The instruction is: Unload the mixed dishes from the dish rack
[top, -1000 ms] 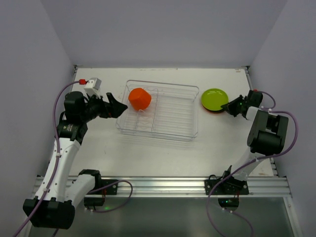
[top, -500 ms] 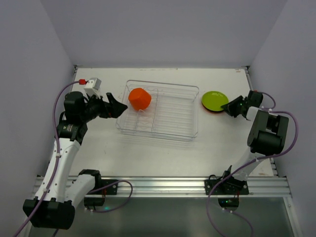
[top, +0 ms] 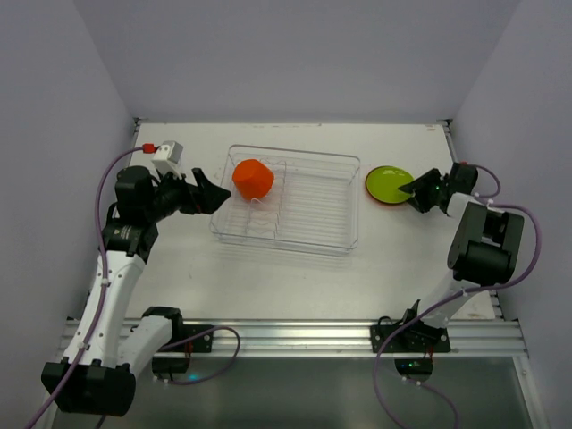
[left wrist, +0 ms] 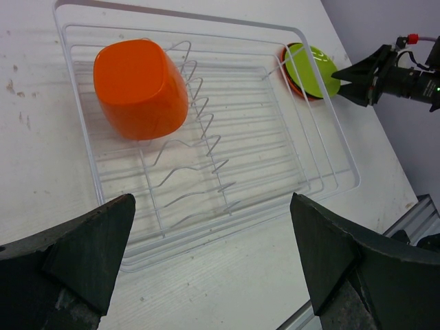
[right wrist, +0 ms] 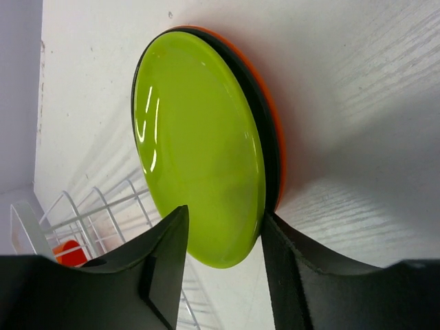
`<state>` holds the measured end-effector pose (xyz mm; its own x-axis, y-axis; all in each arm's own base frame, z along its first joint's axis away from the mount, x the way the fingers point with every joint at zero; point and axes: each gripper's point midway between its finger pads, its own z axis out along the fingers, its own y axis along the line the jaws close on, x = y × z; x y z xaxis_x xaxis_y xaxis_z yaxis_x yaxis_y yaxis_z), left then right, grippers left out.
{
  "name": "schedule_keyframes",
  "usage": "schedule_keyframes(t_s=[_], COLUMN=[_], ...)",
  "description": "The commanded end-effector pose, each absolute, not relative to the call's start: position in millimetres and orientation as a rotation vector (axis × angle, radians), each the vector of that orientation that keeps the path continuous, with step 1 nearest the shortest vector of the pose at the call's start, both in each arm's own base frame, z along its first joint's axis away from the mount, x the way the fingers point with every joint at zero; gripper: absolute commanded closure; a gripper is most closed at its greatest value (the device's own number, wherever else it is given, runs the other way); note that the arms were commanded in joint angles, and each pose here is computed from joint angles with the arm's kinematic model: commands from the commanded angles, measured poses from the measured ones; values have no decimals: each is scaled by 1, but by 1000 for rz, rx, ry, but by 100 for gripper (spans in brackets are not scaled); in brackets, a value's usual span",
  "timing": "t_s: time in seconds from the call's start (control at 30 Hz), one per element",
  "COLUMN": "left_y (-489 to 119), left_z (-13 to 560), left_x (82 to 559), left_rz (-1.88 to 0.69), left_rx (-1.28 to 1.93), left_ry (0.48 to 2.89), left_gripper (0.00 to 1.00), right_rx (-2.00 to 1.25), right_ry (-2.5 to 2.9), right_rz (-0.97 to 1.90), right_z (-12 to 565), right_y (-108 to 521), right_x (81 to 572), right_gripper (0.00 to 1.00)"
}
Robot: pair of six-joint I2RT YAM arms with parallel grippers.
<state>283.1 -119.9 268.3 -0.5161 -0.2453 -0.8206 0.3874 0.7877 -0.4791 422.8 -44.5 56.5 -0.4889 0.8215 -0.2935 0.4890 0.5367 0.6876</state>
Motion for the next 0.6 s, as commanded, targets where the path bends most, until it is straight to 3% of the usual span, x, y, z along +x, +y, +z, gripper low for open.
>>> schedule_keyframes(t_s=[0.0, 0.03, 0.17, 0.33, 0.57], left_y=[-124, -124, -124, -124, -125], left_z=[276, 276, 277, 278, 277], left_x=[279, 279, 278, 278, 279], left_rz=[-794, -794, -793, -794, -799], left_rx=[156, 157, 157, 159, 155], left_ry=[1922, 1922, 1921, 1918, 1921], left_gripper=[0, 0, 0, 0, 0], right_rx=[1007, 1004, 991, 985, 944], right_ry=[2145, 2146, 2149, 2156, 2130], right_rz=[704, 703, 695, 672, 689], right_z=[81, 82, 87, 92, 110], right_y=[-47, -47, -46, -48, -40], right_x=[424, 424, 422, 420, 407], right_gripper=[49, 42, 26, 20, 18])
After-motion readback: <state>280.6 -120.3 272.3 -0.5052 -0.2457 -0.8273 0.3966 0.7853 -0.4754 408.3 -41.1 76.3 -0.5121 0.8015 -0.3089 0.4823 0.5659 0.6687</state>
